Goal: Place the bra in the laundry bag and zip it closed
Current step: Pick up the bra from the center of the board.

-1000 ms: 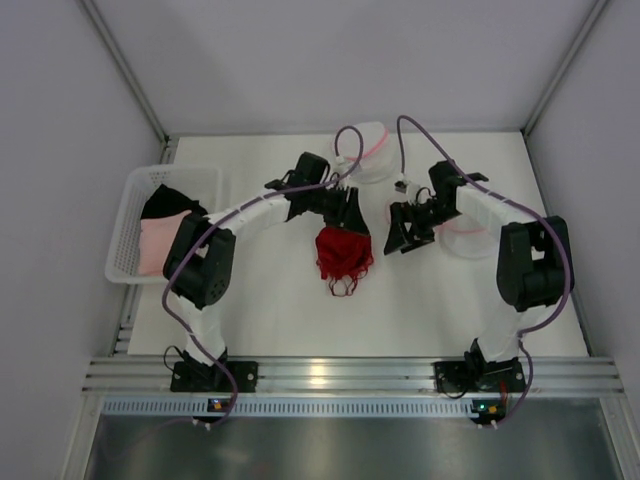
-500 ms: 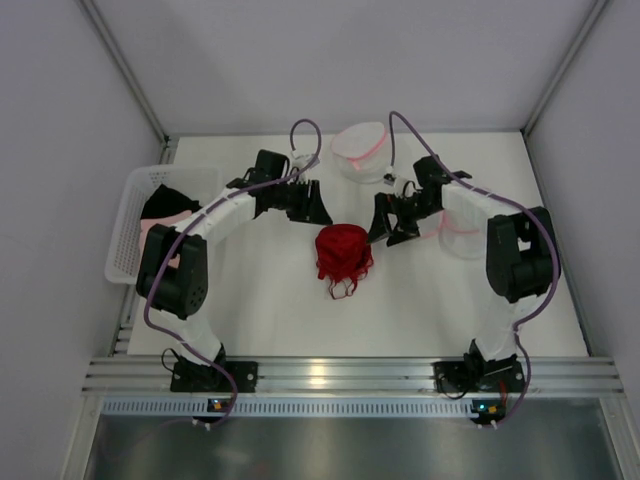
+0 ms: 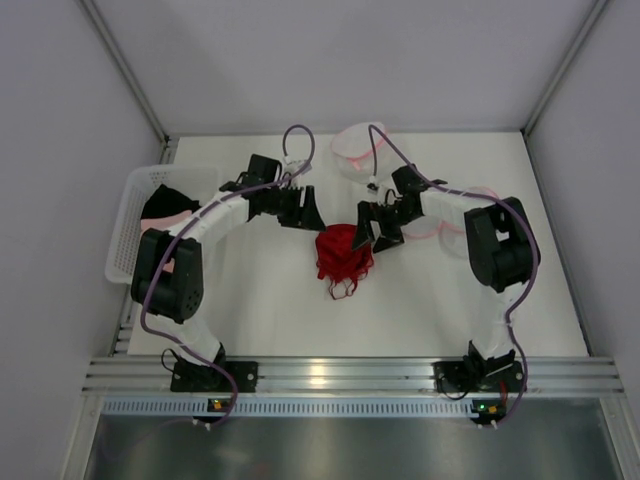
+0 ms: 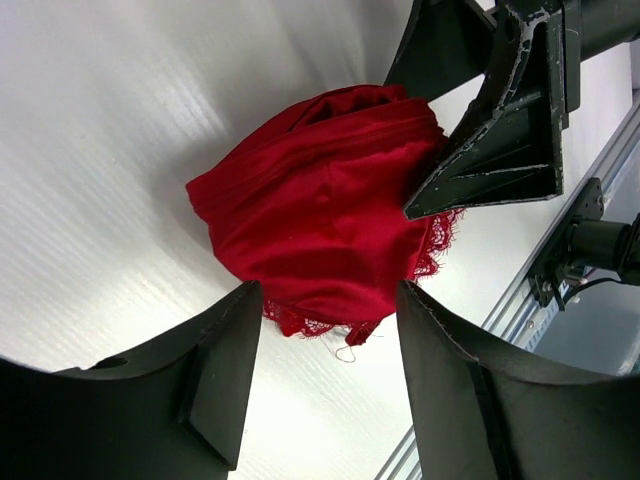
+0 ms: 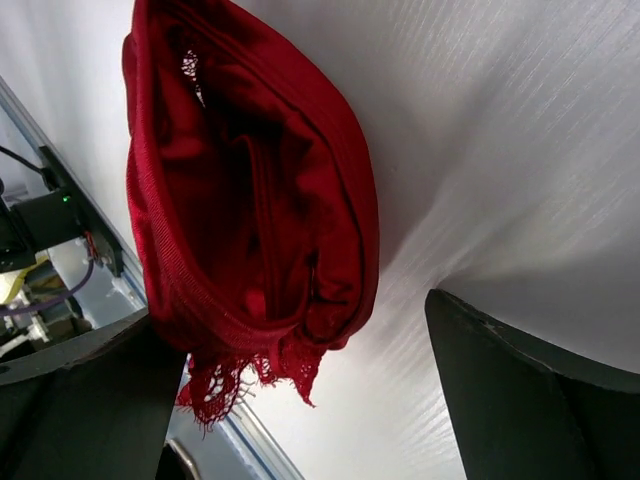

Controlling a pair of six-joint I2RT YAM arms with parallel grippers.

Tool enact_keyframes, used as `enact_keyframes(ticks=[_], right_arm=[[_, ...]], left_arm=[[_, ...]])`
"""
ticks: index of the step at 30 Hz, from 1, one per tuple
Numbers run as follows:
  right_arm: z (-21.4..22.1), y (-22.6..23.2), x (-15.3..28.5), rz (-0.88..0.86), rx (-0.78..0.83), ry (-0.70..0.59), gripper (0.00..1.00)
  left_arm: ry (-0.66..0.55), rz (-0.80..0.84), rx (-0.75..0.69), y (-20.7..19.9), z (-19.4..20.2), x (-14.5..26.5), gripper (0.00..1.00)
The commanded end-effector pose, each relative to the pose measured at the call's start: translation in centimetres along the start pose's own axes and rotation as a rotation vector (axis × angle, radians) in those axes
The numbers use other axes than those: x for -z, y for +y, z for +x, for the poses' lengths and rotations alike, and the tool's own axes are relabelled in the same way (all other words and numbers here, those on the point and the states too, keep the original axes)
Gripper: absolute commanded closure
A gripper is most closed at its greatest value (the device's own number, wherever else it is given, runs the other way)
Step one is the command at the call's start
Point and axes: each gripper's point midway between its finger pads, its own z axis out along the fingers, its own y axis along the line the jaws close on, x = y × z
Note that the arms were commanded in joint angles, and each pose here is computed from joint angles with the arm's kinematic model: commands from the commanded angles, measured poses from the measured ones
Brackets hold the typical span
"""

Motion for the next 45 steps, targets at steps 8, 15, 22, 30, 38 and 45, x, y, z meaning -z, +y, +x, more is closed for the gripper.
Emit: enact_keyframes(ticks=[8, 15, 22, 30, 38, 45], right_arm=[[-1.9, 1.1, -1.0, -0.064, 0.093, -0.053, 0.51], [-2.0, 3.0, 0.6, -0.128, 0.261, -0.084, 1.00], [-1.2, 7.6, 3.6, -0.242, 0.510, -0.102, 1.00], [0.2, 11.0, 4.8, -0.285, 0.673, -0.068, 1.00], [-0.2, 11.9, 4.9, -0.239, 0.746, -0.062, 1.00], [-1.2, 13.7, 5.9, -0.262, 0.764, -0.101, 1.00]], left_arm=[[-0.053, 0.000, -0.063, -0.6, -1.8, 1.8, 0.18], [-0.070, 0.037, -0.162, -1.1, -2.4, 2.6, 0.02], [-0.087, 0.147, -0.319, -2.9, -3.2, 3.5, 0.02], [-0.052, 0.286, -0.363, -5.2, -1.7, 3.0, 0.02], [0.059, 0.489, -0.308, -8.4, 2.9, 2.0, 0.02], [0.126, 0.491, -0.257, -8.5, 4.8, 0.5, 0.15]])
